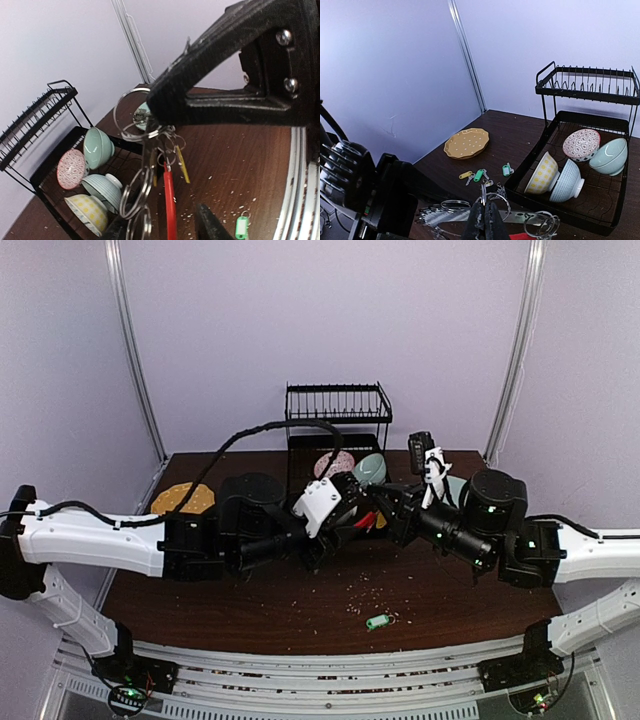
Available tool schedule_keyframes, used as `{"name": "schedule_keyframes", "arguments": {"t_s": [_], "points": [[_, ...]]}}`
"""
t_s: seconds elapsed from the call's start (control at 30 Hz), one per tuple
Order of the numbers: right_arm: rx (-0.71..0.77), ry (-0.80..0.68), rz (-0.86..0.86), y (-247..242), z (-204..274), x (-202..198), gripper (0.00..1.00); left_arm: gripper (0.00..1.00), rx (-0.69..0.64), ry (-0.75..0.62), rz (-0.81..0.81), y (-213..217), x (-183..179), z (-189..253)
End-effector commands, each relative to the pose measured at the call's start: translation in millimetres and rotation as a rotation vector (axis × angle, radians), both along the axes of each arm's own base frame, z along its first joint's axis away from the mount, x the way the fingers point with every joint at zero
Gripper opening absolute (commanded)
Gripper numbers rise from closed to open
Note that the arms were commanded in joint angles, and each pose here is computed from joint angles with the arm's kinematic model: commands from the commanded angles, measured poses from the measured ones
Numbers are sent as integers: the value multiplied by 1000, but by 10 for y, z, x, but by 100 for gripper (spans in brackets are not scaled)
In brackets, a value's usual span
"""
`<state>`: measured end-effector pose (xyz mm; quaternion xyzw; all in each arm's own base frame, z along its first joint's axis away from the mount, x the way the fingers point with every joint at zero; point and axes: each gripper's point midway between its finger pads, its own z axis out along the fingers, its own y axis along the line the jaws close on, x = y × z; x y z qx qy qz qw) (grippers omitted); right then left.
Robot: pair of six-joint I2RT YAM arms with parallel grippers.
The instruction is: Put the keys on the keyring
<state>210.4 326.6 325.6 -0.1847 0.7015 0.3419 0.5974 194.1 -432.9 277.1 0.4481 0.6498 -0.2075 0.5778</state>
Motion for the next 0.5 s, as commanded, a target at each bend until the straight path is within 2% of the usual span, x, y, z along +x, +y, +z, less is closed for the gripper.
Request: {"name": "schedule_keyframes", "arguments": {"t_s": [0.0, 0.03, 0.13, 0.2, 0.33, 0.47], "points": [[44, -60, 50, -23, 190, -107, 0, 34, -75, -19, 21, 2, 80, 239], [44, -63, 64, -19, 182, -131, 0, 31, -80, -19, 20, 10, 76, 253], [40, -99, 131, 4, 196, -236, 0, 31, -102, -16, -24, 3, 0, 309], [32, -133, 186, 7, 204, -315, 0, 38, -115, -11, -80, -20, -93, 344], [14, -239, 336, -31, 225, -542, 0, 56, -127, -10, -304, -71, -473, 436], [51, -381, 561, -147, 282, -950, 0, 61, -131, -23, -554, -17, -934, 490]]}}
